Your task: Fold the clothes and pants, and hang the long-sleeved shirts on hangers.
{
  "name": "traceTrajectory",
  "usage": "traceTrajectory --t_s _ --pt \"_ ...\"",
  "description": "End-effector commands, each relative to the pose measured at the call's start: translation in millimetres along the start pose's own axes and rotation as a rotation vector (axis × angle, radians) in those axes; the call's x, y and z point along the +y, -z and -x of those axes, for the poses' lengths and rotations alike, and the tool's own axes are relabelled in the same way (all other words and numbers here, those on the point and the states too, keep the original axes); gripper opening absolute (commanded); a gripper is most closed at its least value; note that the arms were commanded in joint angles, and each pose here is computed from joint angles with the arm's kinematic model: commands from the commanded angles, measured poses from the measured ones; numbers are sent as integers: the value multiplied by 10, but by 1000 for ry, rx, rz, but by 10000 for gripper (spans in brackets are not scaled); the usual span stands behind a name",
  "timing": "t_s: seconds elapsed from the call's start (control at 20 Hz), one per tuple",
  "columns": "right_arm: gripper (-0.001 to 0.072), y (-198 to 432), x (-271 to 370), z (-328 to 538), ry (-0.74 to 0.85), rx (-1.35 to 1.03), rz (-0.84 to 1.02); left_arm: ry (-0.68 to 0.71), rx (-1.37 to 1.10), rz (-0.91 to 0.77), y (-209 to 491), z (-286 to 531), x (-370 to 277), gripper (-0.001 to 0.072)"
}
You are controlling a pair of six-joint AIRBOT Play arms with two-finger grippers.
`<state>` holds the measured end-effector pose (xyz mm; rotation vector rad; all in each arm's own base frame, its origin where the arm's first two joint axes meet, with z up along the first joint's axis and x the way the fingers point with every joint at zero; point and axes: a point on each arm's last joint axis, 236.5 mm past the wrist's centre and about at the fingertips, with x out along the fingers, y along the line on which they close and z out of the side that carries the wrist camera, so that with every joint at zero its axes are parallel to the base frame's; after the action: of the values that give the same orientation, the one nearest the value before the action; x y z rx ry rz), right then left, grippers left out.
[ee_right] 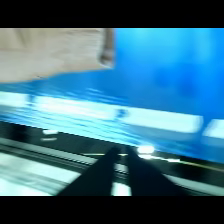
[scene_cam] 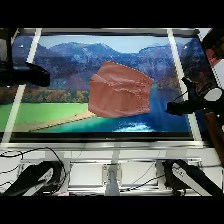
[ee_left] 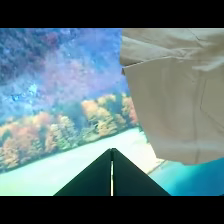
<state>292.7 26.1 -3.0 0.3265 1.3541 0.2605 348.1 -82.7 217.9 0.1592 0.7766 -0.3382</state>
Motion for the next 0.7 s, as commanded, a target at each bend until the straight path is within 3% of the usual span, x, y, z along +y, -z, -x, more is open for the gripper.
traceTrajectory --t_s 0.0,0.4,0.45,0.55,0.6,0.65 --pt "469 -161 110 -125 -181 -39 -92 -2 41 26 208 -198 13 10" --pt "484 -32 87 -631 -251 65 -209 73 123 93 682 -683 -149 12" --pt "484 -24 86 -687 -264 80 -227 77 133 97 730 -713 -160 39" --pt "484 11 50 -815 -275 115 -259 88 158 108 833 -766 -190 342" --pt "484 5 49 -861 -286 120 -277 93 170 112 883 -790 -204 399" --pt "484 -31 75 -900 -309 116 -302 94 180 113 924 -808 -207 399"
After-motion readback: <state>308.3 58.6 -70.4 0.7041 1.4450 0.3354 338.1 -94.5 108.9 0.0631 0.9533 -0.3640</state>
